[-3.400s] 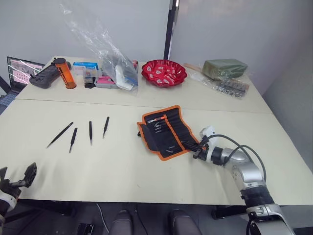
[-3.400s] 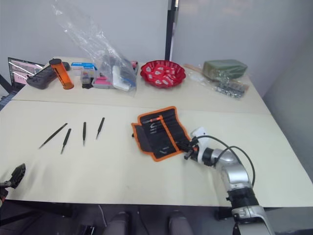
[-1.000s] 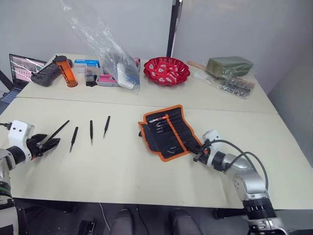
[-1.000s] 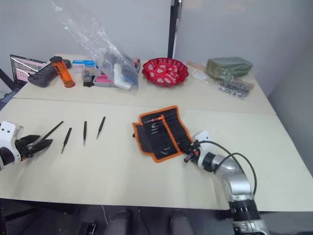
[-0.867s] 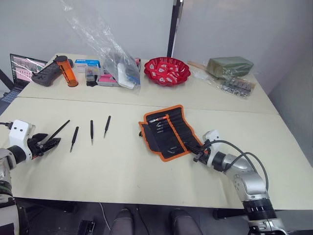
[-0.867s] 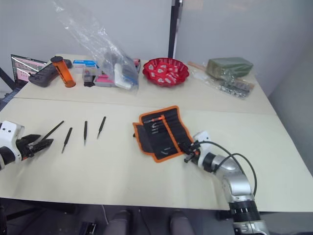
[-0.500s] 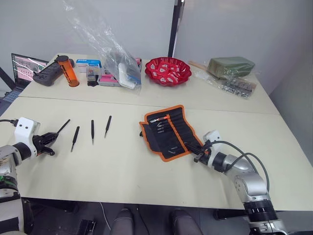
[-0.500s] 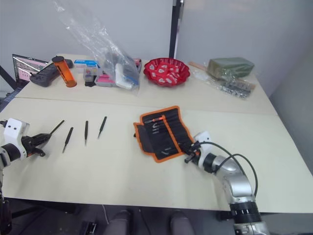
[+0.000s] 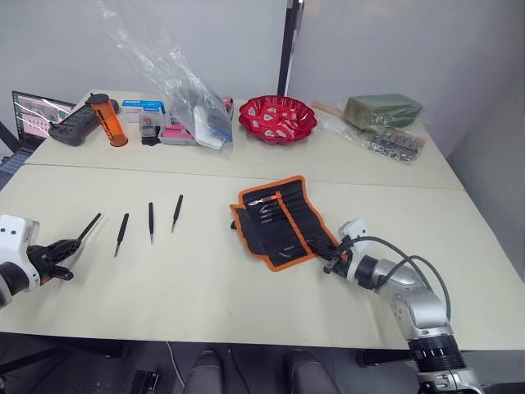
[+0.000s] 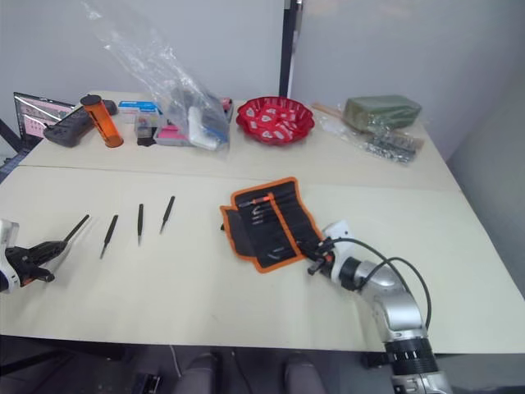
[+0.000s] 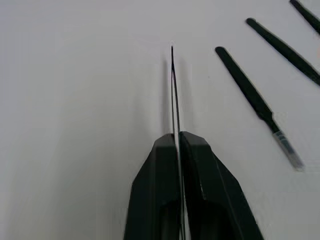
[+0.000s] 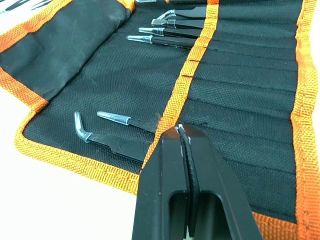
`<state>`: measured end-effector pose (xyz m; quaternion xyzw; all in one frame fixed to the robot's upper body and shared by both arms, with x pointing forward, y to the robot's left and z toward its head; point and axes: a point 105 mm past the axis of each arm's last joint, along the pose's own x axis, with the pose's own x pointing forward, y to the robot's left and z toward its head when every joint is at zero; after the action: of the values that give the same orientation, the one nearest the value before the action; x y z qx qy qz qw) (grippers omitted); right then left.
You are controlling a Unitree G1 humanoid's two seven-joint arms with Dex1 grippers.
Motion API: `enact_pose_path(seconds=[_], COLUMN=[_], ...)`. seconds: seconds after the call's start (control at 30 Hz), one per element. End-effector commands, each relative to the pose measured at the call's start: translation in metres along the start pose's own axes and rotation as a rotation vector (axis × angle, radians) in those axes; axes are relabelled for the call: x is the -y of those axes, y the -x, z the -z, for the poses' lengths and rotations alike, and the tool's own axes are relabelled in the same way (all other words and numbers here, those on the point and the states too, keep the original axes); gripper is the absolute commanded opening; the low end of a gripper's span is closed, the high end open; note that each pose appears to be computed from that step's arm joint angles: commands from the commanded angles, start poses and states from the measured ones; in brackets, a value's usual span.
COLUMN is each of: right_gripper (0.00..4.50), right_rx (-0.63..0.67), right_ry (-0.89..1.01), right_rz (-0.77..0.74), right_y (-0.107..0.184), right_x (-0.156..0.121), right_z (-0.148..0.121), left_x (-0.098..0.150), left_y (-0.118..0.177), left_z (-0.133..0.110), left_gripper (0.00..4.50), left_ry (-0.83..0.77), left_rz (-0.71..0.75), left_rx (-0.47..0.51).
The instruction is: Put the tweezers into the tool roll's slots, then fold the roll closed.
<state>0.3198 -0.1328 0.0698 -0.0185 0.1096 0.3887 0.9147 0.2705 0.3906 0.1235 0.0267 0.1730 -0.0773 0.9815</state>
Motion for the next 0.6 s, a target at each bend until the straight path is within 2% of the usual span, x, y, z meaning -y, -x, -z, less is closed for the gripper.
enact_pose_path(seconds=[0.03, 0.1, 0.3, 0.33, 0.6], right_gripper=[0.0, 0.0, 0.0, 0.0, 0.0], right_rx=[-0.071, -0.07, -0.077, -0.077, -0.084], right_ry=[-0.035, -0.031, -0.025, -0.026, -0.033], right_rz=[-0.045, -0.052, -0.069, -0.071, -0.091], right_y=[-0.005, -0.007, -0.008, -0.008, -0.01], right_x=[-0.009, -0.008, -0.007, -0.008, -0.013], right_z=[0.019, 0.017, 0.016, 0.016, 0.019], left_x=[0.012, 0.017, 0.012, 0.009, 0.0], left_y=[0.006, 0.009, 0.02, 0.022, 0.025], left_z=[-0.021, -0.02, -0.012, -0.011, -0.002], left_gripper=[1.56, 2.21, 4.26, 4.47, 4.47], left_ry=[0.068, 0.078, 0.097, 0.094, 0.029], left_rz=[-0.002, -0.001, -0.059, -0.074, -0.208], left_rx=[0.094, 0.097, 0.094, 0.09, 0.088])
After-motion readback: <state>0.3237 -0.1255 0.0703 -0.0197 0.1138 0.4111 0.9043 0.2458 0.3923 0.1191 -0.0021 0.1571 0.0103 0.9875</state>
